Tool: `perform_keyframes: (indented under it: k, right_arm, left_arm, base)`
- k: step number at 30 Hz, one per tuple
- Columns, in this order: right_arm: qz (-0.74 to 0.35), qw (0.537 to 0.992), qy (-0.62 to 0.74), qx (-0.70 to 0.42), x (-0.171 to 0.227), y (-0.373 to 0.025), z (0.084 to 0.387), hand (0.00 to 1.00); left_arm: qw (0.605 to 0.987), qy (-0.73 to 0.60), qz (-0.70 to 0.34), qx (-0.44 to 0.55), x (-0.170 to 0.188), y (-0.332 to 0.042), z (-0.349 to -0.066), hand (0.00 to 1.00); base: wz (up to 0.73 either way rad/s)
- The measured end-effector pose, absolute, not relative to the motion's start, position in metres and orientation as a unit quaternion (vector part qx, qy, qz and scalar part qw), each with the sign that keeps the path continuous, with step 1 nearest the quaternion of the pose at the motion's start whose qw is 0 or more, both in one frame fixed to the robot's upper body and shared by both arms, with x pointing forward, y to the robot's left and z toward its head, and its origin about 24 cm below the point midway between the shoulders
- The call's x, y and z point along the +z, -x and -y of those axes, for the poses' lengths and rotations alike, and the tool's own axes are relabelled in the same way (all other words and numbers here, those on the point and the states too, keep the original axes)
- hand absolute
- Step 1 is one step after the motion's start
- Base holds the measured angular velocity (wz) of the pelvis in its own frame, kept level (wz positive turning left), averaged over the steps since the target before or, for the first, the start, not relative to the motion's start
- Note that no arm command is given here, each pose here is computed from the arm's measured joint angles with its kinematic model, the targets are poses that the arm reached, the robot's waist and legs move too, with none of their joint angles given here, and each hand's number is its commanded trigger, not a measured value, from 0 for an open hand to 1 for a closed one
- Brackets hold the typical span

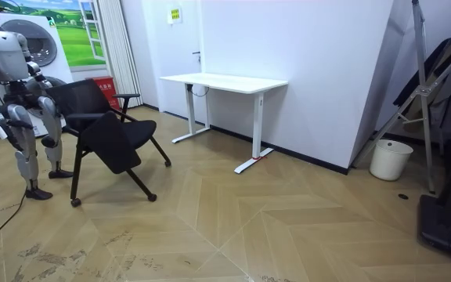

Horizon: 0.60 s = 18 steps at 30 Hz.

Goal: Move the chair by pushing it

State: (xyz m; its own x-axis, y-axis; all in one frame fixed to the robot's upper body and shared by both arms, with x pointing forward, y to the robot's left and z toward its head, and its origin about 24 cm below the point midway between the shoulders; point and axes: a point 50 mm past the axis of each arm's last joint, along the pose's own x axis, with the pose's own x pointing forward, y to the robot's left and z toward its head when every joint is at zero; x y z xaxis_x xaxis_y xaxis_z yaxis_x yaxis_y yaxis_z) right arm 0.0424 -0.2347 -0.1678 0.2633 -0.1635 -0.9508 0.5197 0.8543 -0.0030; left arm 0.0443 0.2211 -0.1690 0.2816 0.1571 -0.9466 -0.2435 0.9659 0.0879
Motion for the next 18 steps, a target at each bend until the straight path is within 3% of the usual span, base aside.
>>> perform_keyframes:
  k: [7, 18]
  right_arm:
    - [-0.565, 0.776, -0.151, -0.235, -0.167, -0.036, 0.242, 0.00]
    - [-0.568, 0.776, -0.117, -0.248, -0.162, -0.032, 0.262, 0.00]
  left_arm:
    - [0.800, 0.012, -0.569, 0.189, -0.162, -0.048, -0.246, 0.00]
    - [0.852, -0.075, -0.457, 0.245, -0.126, -0.113, -0.294, 0.00]
  base:
    - [0.01]
    - [0.00]
